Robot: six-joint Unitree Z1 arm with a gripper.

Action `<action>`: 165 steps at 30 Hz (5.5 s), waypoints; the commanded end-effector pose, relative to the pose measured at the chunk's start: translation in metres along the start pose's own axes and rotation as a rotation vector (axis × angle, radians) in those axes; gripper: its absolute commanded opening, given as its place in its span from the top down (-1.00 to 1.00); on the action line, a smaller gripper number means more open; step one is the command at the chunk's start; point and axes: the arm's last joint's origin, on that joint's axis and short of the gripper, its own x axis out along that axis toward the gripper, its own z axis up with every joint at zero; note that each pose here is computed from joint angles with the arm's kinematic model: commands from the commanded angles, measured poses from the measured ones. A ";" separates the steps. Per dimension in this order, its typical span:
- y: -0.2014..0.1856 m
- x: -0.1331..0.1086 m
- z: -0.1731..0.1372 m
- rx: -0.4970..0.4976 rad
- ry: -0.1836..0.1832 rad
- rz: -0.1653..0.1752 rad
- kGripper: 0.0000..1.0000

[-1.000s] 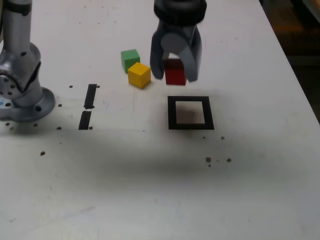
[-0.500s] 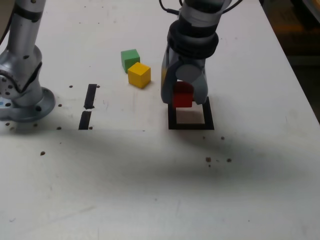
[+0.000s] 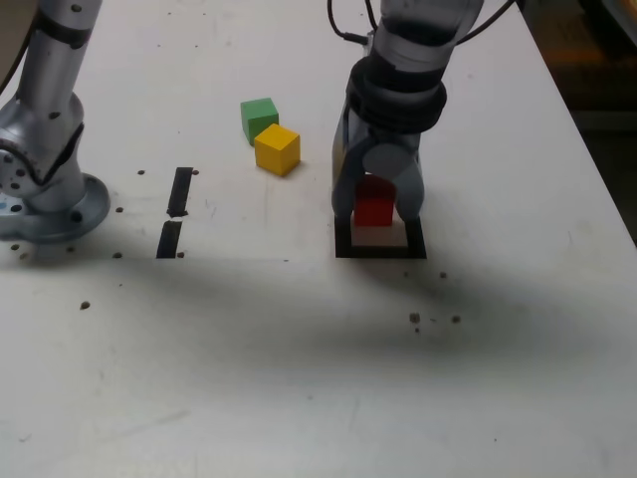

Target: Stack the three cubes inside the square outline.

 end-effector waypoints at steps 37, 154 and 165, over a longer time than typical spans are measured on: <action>0.044 -0.061 -0.096 -0.108 -0.016 -0.024 -0.99; 0.003 -0.093 -0.063 -0.097 -0.083 -0.007 0.91; 0.002 -0.073 -0.043 -0.081 -0.025 0.057 0.91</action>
